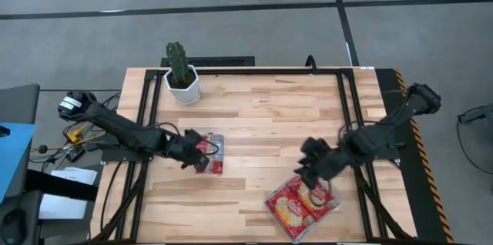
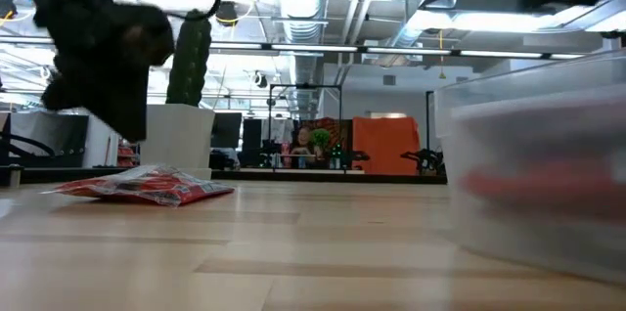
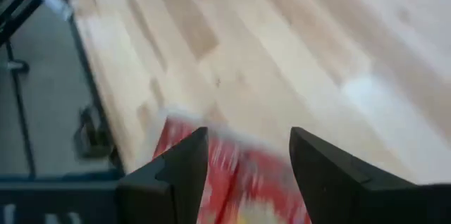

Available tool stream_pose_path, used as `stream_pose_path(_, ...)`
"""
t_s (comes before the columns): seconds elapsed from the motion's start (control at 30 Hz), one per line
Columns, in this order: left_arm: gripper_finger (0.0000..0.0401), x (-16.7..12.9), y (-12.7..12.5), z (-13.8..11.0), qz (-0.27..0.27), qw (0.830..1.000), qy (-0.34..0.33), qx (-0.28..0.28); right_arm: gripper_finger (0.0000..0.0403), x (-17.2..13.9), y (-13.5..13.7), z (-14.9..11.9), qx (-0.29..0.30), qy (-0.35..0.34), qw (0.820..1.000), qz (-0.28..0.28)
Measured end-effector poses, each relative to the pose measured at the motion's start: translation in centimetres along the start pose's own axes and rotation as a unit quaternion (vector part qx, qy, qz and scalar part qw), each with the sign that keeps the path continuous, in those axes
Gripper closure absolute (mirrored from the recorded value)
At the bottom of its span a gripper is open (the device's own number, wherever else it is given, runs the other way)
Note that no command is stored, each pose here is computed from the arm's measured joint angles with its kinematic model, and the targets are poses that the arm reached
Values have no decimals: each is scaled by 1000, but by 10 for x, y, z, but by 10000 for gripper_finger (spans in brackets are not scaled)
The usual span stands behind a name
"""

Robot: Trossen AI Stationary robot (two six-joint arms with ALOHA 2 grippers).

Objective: Sort popcorn bags into baskets
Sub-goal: Put the red popcorn bag into the transparent container

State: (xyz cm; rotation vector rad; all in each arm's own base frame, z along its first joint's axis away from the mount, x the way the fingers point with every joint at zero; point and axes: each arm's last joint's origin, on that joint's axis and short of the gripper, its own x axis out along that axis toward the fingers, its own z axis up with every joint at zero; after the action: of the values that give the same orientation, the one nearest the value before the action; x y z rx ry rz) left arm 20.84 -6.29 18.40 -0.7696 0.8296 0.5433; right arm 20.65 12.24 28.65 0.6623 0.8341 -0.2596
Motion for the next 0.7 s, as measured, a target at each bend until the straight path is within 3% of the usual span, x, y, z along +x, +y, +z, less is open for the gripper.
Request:
stream_pose_path(0.17, 400, 19, 22, -16, -12, 998, -24, -56, 185, 37, -4, 40, 1, -65, 998, -11)
stream_pose_path(0.33, 401, 28, 39, -24, -6, 995, -39, -94, 184, 79, -9, 75, 56, -116, 992, 11)
stream_pose_path(0.7, 401, 46, 53, -35, -3, 987, -57, -152, 183, 193, -24, 89, 175, -142, 973, 60)
